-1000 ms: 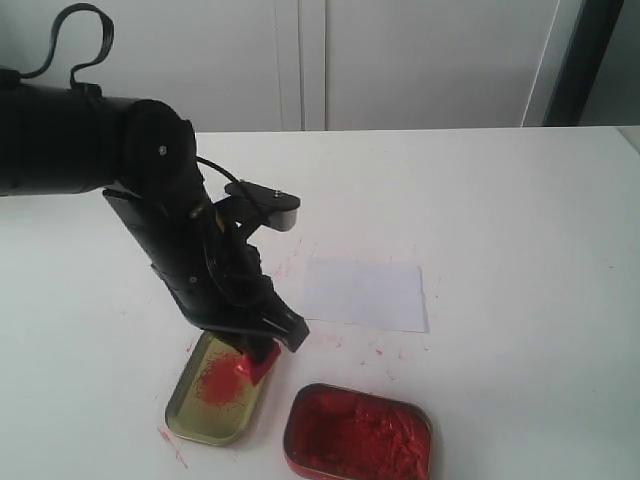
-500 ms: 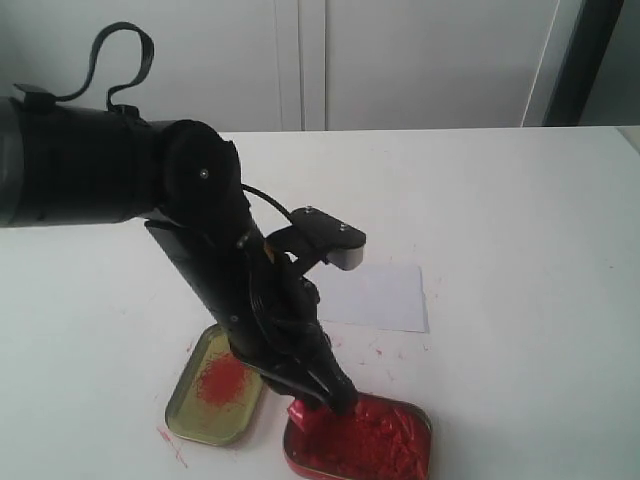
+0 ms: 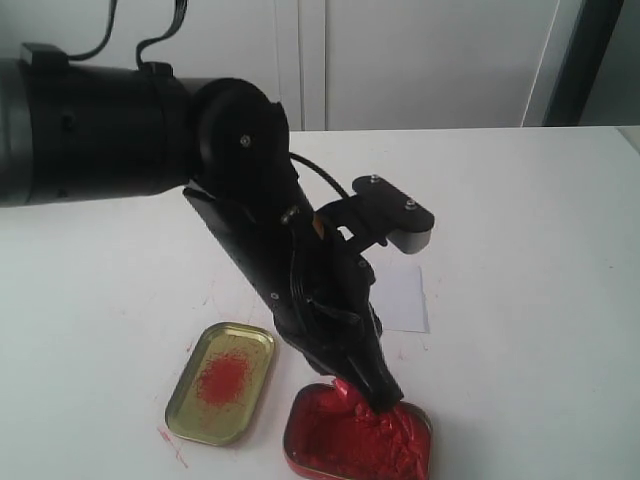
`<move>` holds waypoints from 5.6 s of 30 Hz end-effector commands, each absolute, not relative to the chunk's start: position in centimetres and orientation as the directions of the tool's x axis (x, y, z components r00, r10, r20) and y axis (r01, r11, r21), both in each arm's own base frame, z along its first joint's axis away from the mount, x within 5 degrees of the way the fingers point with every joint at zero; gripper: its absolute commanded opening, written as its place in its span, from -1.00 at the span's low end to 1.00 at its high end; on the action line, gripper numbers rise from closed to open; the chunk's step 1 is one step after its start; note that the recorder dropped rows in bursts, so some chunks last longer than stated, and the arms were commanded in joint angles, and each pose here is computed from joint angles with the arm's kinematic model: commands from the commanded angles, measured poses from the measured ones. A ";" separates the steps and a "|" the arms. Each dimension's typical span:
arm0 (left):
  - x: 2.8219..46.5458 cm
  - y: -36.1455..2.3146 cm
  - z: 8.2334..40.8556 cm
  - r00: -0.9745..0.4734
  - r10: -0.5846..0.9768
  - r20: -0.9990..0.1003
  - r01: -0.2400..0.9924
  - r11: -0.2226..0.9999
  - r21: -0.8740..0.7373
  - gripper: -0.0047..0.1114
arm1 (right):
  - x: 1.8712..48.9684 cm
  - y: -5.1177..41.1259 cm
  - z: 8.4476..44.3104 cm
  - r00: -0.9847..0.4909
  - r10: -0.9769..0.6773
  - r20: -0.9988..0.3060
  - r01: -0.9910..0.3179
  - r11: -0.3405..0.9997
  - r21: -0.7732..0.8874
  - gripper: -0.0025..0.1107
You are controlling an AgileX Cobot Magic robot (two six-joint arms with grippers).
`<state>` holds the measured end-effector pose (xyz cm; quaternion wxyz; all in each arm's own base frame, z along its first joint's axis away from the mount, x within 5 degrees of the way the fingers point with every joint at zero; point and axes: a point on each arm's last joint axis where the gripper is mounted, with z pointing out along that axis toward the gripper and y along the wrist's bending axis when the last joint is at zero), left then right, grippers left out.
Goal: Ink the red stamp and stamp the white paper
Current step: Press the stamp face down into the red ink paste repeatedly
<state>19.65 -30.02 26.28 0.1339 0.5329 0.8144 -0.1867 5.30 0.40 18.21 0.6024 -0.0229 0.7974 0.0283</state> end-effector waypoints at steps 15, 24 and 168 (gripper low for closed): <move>18.0 -31.4 24.7 0.020 0.958 -0.287 0.999 -0.009 0.039 -0.92 | 5.3 0.4 18.2 -0.260 0.005 -0.966 -0.063 0.998 0.022 -0.96; 18.0 -32.3 22.8 0.064 0.969 -0.239 0.997 -0.049 0.066 -0.92 | 5.3 0.4 18.2 -0.260 0.005 -0.966 -0.063 0.998 0.022 -0.96; 19.4 -34.1 18.6 0.253 0.955 -0.153 0.965 -0.261 -0.038 -0.92 | 5.3 0.4 18.2 -0.261 0.024 -0.965 -0.058 0.998 0.040 -0.96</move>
